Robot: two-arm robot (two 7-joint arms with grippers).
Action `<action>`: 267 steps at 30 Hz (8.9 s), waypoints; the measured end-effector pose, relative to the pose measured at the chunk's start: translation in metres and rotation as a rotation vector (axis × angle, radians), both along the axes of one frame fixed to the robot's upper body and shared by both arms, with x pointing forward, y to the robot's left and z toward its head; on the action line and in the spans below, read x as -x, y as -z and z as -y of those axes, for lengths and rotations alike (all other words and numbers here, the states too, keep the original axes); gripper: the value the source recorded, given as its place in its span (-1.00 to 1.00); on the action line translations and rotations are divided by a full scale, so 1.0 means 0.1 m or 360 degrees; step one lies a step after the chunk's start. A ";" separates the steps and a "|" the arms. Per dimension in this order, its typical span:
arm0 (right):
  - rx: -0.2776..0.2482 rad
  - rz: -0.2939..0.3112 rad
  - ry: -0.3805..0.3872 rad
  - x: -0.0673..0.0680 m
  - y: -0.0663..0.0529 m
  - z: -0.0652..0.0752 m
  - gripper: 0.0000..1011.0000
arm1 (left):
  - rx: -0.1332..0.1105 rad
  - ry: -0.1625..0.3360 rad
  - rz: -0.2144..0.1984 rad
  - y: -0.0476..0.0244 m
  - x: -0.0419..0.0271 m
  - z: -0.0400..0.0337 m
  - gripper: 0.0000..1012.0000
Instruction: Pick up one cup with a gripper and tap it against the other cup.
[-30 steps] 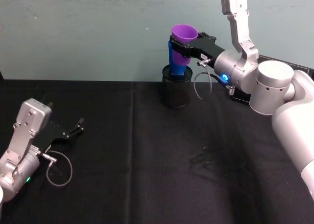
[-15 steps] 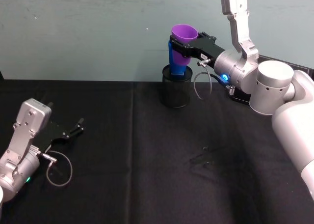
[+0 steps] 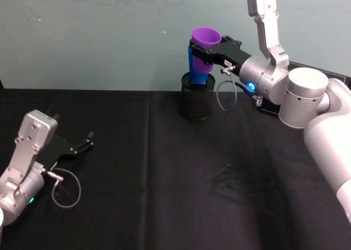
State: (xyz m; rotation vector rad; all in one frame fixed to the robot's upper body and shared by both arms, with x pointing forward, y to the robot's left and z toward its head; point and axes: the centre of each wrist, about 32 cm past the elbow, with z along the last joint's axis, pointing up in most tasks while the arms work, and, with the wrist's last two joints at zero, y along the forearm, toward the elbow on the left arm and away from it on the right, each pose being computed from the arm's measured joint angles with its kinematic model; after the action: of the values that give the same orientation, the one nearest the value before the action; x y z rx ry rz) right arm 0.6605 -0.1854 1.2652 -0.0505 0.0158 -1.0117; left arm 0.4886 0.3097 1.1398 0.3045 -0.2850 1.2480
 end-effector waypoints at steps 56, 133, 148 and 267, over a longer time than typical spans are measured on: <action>0.0053 -0.0006 -0.0682 0.89 0.17 0.81 0.44 | 0.0000 0.0000 0.0000 0.000 0.000 0.000 1.00; 0.0176 -0.0033 -0.0815 1.01 1.15 0.95 0.44 | 0.0000 0.0000 0.0000 0.000 0.000 0.000 1.00; 0.0211 -0.0087 -0.0848 0.97 1.23 0.93 0.44 | 0.0000 0.0000 0.0000 0.000 0.000 0.000 1.00; 0.0234 0.0184 0.0251 0.98 1.23 0.68 0.98 | 0.0000 0.0000 0.0000 0.000 0.000 0.000 1.00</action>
State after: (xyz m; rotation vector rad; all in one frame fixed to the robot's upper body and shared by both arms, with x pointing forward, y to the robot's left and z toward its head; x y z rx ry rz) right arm 0.5623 -0.2529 1.1425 -0.1264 -0.1621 -1.1713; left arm 0.4886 0.3096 1.1398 0.3044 -0.2850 1.2479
